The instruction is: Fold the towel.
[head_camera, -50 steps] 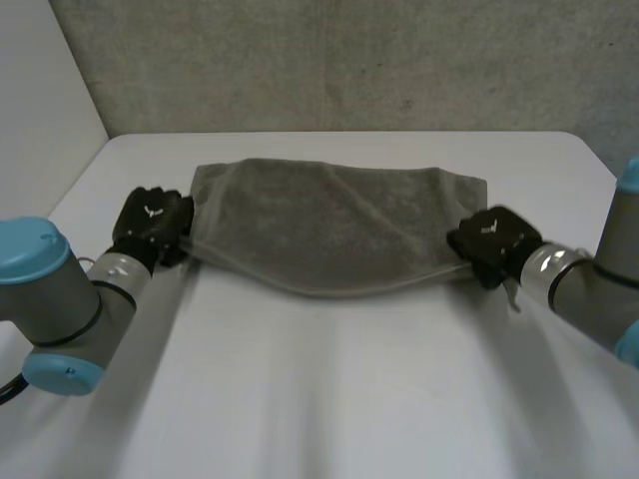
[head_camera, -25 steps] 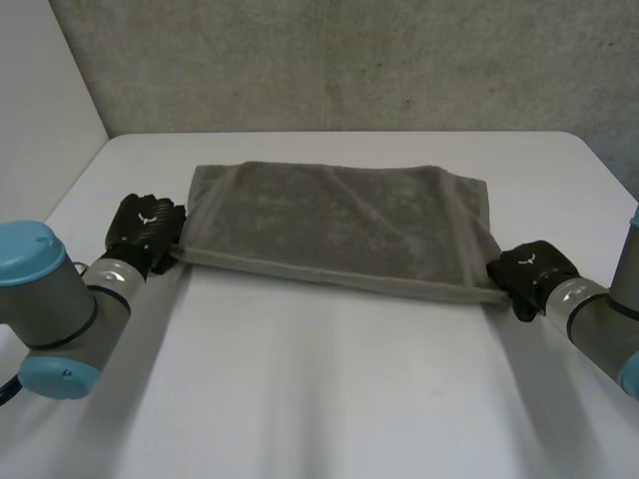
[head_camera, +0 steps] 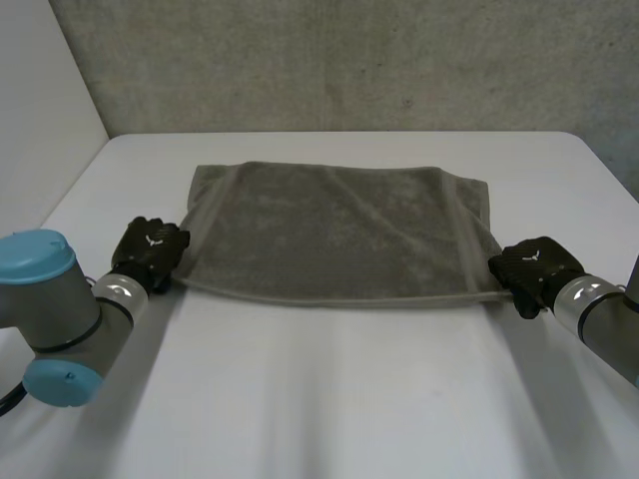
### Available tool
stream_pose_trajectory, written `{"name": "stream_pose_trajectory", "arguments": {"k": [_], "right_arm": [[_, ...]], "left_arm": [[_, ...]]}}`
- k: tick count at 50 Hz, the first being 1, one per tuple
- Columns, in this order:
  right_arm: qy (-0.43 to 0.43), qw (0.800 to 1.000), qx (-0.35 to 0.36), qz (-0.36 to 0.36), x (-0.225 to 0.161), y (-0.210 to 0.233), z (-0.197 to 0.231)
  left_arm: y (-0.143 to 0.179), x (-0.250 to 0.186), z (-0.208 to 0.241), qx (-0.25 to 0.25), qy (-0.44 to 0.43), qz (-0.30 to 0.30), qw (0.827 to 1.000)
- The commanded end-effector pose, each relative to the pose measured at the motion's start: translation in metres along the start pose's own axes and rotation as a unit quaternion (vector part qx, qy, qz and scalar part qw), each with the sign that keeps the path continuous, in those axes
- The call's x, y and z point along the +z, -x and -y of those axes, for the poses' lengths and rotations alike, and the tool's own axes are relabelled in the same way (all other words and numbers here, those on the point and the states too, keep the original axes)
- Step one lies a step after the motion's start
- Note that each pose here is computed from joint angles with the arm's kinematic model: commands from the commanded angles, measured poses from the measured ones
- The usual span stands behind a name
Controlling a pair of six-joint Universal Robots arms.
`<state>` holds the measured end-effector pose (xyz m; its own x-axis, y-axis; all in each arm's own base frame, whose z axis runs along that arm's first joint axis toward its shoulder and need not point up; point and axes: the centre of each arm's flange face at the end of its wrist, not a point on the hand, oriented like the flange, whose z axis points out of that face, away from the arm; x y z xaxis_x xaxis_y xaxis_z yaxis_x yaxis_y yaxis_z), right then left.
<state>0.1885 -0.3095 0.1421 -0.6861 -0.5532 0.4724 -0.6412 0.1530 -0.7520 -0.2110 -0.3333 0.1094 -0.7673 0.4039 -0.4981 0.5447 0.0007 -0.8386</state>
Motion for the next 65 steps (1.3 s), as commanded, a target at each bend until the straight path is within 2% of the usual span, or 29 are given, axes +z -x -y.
{"name": "stream_pose_trajectory", "arguments": {"k": [1,6,14,20,25,30,34,37,39,40,43,50,54,56,65], "right_arm": [[-0.002,1.0,0.0,-0.002,0.0,-0.001,0.0],[-0.01,1.0,-0.003,-0.008,-0.003,-0.004,0.006],[-0.062,0.997,-0.014,-0.052,-0.034,-0.031,0.042],[-0.026,1.0,-0.004,-0.002,-0.07,-0.037,0.053],[0.028,0.997,-0.042,0.057,-0.113,-0.056,0.053],[0.017,0.995,-0.058,0.081,-0.128,-0.059,0.062],[0.001,0.995,-0.062,0.072,-0.125,-0.065,0.066],[-0.003,0.996,-0.061,0.066,-0.109,-0.071,0.06],[-0.004,0.997,-0.053,0.056,-0.078,-0.079,0.051],[-0.004,0.997,-0.053,0.056,-0.078,-0.079,0.051],[0.003,0.998,-0.043,0.045,-0.045,-0.083,0.044],[-0.002,0.999,-0.036,0.031,0.026,-0.056,0.044],[-0.038,0.999,-0.028,-0.011,0.044,-0.059,0.047],[-0.077,0.995,-0.018,-0.056,0.057,-0.068,0.051],[-0.11,0.988,-0.017,-0.105,0.075,-0.072,0.056]], "left_arm": [[0.0,0.0,-0.001,0.003,0.004,-0.002,1.0],[0.005,-0.004,0.004,0.003,0.0,0.004,1.0],[0.02,-0.036,0.039,0.007,-0.033,0.02,0.999],[0.028,-0.074,0.062,0.009,-0.045,0.019,0.999],[0.036,-0.115,0.073,-0.004,-0.021,-0.013,1.0],[0.033,-0.13,0.079,-0.017,-0.012,-0.051,0.999],[0.039,-0.125,0.081,-0.013,-0.021,-0.043,0.999],[0.045,-0.108,0.08,-0.009,-0.034,-0.032,0.999],[0.044,-0.078,0.067,-0.007,-0.027,-0.03,0.999],[0.044,-0.078,0.067,-0.007,-0.027,-0.03,0.999],[0.04,-0.053,0.06,-0.005,-0.021,-0.034,0.999],[0.016,0.016,0.05,0.004,-0.015,-0.026,1.0],[0.016,0.04,0.048,0.007,-0.012,0.004,1.0],[0.018,0.059,0.044,0.009,-0.013,0.027,0.999],[0.022,0.081,0.049,0.012,-0.04,0.045,0.998]]}}
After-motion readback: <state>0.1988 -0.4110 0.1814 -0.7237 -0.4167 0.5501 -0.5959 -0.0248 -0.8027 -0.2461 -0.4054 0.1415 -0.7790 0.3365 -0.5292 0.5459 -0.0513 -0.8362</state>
